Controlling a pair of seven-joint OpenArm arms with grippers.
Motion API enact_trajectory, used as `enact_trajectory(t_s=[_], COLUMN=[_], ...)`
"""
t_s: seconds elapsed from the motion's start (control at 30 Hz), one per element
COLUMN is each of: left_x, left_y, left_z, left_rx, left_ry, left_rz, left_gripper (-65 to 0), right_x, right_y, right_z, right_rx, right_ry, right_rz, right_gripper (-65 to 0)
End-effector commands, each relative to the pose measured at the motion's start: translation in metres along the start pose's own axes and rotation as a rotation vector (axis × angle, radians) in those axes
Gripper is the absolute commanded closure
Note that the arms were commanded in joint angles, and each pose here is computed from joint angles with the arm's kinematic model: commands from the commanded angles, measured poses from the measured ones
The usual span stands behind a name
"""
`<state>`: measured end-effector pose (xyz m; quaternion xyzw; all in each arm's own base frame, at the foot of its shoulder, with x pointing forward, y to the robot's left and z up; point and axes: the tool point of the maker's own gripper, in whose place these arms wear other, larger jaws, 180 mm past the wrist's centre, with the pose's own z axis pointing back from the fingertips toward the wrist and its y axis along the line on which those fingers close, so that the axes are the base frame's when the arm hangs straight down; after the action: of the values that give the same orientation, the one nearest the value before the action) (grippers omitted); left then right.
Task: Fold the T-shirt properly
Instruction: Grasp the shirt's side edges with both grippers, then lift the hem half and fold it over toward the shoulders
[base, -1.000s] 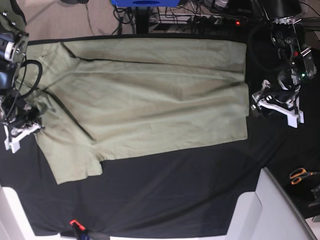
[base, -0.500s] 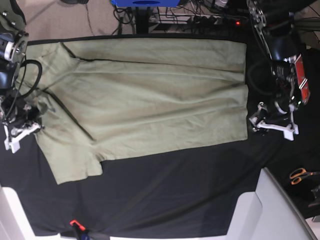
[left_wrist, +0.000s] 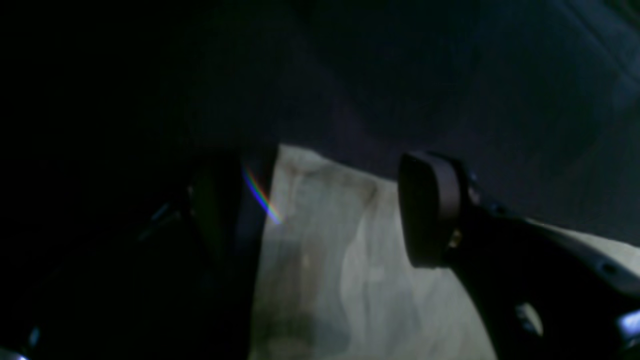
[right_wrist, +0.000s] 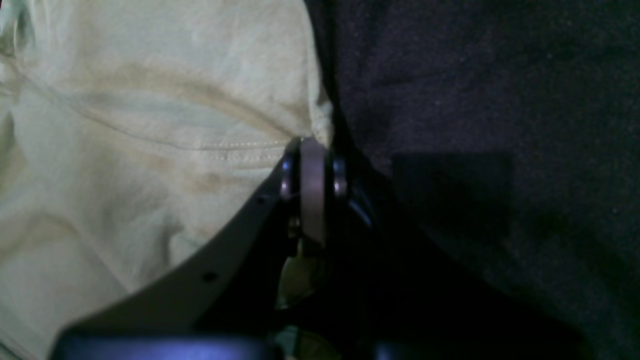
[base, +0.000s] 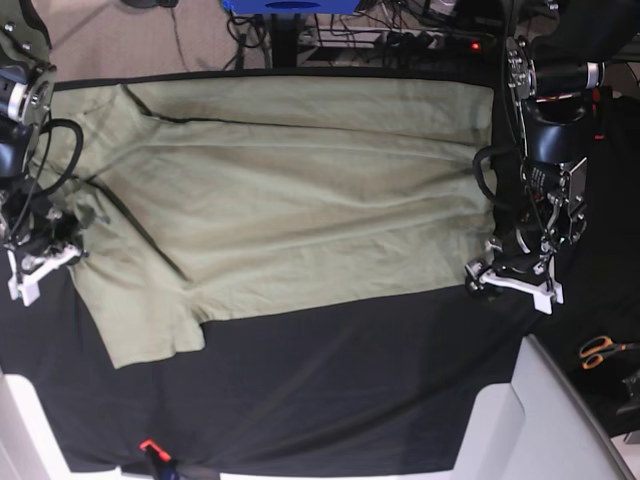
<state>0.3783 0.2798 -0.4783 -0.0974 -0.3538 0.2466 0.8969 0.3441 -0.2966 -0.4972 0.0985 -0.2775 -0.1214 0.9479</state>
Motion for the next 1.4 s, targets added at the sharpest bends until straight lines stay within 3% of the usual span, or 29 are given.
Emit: enact_trajectory(t_s=[0.0, 0.1, 0.3, 0.4, 0.67, 0.77, 0.87, 1.13, 1.37], left_x=[-0.002, -0.005, -0.012, -0.014, -0.009, 0.016, 0.025, 0.058, 0.062], left_y=[0.003, 0.004, -0.001, 0.000, 0.002, -0.015, -0.028, -0.061, -0.067], left_z=[0.000, -0.003, -0.006, -0.007, -0.007, 0.000, 0.005, 0.020, 0.023], left_rx=[0.019, 0.023, 0.019, 0.023, 0.027, -0.013, -0.040, -0.106, -0.117], left_ry=[0.037, 0.047, 0.056, 0.044, 0.023, -0.045, -0.026, -0.077, -0.079], left_rz=[-0.004, 0.005, -0.043, -0.049, -0.047, -0.084, -0.108, -0.165, -0.176], left_gripper=[-47.4, -37.8, -7.6, 0.0, 0.0, 0.0, 0.0, 0.0, 0.0], right_x=[0.005, 0.005, 0.005, 0.005, 0.010, 0.036, 0.054, 0.075, 0.097], right_y=[-0.008, -0.007, -0.007, -0.007, -0.004, 0.000, 0.007, 0.034, 0.040], right_z=[0.004, 0.004, 0.004, 0.004, 0.004, 0.012, 0.018, 0.022, 0.027], right_rx=[-0.023, -0.022, -0.022, -0.022, -0.019, -0.024, -0.023, -0.017, -0.028], right_ry=[0.016, 0.017, 0.015, 0.015, 0.003, -0.067, -0.118, -0.129, -0.148], right_rz=[0.020, 0.019, 0.019, 0.019, 0.023, 0.064, 0.094, 0.288, 0.377], right_gripper=[0.0, 0.0, 0.0, 0.0, 0.0, 0.0, 0.0, 0.0, 0.0])
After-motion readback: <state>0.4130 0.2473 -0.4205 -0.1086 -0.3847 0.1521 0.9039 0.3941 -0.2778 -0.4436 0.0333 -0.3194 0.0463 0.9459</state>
